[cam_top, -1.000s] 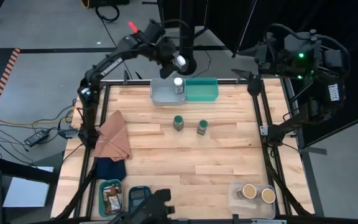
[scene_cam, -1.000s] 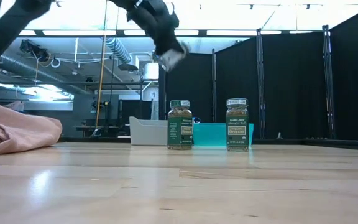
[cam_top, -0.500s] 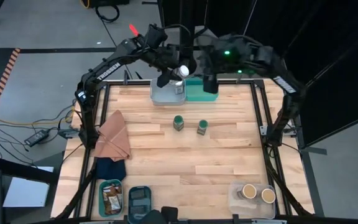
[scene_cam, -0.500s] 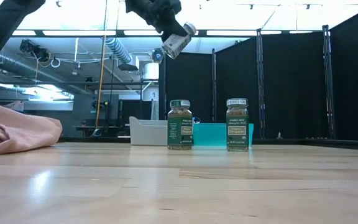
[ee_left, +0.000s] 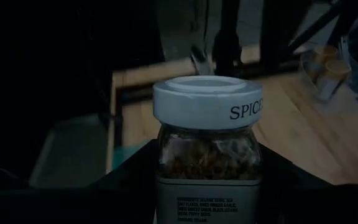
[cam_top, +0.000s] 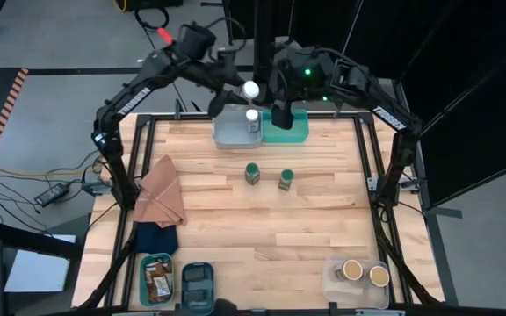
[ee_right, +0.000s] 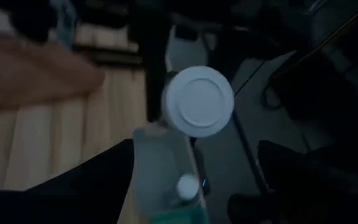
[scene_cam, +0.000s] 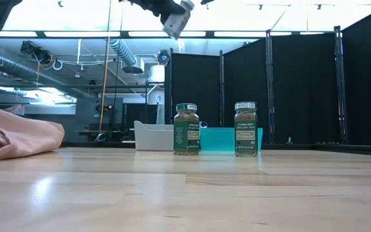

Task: Sort spices by type
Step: Put the white spice bottle into the gray bin

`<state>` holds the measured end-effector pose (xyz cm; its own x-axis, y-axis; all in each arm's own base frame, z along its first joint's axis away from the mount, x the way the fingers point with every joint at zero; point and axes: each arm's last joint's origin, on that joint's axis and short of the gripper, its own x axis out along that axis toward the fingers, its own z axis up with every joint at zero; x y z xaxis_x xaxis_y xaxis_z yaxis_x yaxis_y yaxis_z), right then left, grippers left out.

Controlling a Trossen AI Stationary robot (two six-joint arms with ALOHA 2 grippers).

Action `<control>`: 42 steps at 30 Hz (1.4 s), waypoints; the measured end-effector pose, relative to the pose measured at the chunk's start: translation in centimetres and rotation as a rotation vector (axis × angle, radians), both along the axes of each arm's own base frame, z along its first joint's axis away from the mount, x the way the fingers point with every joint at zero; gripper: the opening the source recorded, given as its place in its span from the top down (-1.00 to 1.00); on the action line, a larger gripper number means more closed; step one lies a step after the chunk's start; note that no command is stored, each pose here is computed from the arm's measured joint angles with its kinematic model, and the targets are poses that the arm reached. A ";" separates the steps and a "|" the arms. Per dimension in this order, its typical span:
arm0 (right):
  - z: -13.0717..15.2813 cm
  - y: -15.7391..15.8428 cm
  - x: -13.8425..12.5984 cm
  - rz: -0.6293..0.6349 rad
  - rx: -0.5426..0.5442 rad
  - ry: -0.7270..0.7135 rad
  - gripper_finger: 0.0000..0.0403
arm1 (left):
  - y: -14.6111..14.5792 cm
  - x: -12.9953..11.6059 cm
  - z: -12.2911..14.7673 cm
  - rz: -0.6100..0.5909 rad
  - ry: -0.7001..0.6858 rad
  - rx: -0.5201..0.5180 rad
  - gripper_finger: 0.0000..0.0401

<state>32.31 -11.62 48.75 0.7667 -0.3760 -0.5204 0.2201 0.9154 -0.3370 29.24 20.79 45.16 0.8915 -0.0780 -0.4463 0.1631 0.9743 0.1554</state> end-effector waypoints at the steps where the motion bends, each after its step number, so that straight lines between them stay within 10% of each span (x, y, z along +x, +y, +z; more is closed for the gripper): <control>1: 0.3 -0.1 0.1 -0.001 -0.010 -0.028 -0.73 | -0.1 -0.3 0.2 -0.004 -0.020 0.011 0.10; 17: 0.6 -0.1 1.2 0.004 0.019 -0.128 -0.73 | -1.6 -3.2 -6.1 0.184 -0.365 0.162 0.10; 42: -4.5 -2.5 5.5 0.011 0.053 0.029 -0.72 | -2.2 -2.6 -9.5 0.155 -0.277 0.048 0.00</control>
